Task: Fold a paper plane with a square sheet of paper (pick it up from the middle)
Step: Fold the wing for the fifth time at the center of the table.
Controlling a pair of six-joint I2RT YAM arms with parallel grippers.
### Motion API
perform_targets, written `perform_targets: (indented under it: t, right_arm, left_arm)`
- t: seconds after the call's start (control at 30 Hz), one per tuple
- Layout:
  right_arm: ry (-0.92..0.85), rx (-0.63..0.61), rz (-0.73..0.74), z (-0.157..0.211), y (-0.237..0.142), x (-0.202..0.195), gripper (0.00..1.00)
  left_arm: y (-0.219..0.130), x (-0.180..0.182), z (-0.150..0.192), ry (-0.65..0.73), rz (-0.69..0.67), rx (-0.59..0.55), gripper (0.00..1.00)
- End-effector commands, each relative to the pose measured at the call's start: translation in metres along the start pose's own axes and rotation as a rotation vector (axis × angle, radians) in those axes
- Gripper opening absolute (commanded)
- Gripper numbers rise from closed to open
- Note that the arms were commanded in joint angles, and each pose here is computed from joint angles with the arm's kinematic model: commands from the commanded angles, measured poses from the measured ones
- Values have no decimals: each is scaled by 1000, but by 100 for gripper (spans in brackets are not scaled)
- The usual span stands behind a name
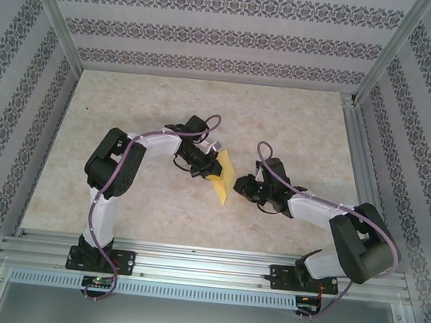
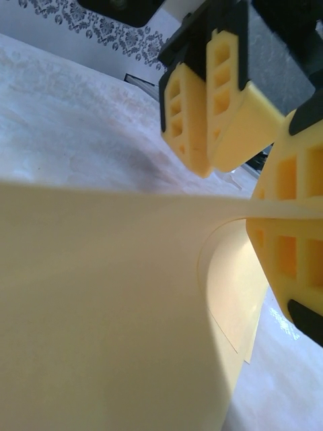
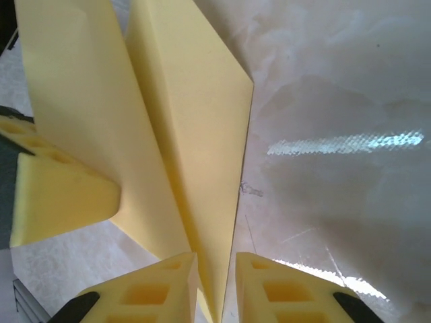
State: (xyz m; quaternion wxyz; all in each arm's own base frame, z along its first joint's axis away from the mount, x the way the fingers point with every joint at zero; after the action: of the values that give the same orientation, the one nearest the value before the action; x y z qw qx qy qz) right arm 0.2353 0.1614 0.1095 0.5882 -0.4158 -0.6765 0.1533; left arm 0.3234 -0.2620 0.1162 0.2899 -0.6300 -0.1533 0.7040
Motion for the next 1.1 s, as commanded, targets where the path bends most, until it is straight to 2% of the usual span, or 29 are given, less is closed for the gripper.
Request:
perform_targets:
  t: [0.0, 0.07, 0.17, 0.27, 0.47, 0.6, 0.73, 1.07]
  right_arm:
    - [-25, -4, 8, -10, 2, 6, 19]
    - [-25, -5, -7, -13, 4, 9, 15]
    - [-26, 7, 0, -18, 10, 11, 14]
    - [-28, 15, 57, -20, 15, 6, 20]
    - [-15, 63, 6, -23, 37, 5, 19]
    - [6, 67, -50, -24, 43, 7, 25]
    - [-3, 60, -46, -26, 41, 9, 31]
    - [-62, 131, -36, -24, 49, 19, 31]
  left_arm:
    - [-8, -8, 5, 54, 41, 20, 1]
    - [-8, -6, 5, 55, 34, 21, 1]
    - [-8, -4, 5, 52, 48, 20, 1]
    - [-11, -9, 7, 58, 63, 18, 1]
    - [-16, -14, 11, 73, 73, 16, 1]
    - [-17, -14, 13, 72, 73, 16, 1]
    - [-16, -13, 13, 68, 72, 16, 1]
    - [-19, -16, 15, 93, 84, 8, 1]
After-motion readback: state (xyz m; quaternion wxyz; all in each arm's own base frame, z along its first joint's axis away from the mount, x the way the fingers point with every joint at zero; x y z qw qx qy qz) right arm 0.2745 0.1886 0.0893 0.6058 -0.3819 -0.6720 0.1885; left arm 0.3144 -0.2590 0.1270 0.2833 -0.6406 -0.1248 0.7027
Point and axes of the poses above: each hand's point on the last joint's axis, 136 mm out from that joint toward the fingers, its own y axis out along the fingers, its own x axis along the line the jaws close on, z = x × y, the point moved 9 cm from there along -y, back along the fingers, and after that the axes turned 1 degree about -y, right-handed, at the moved point
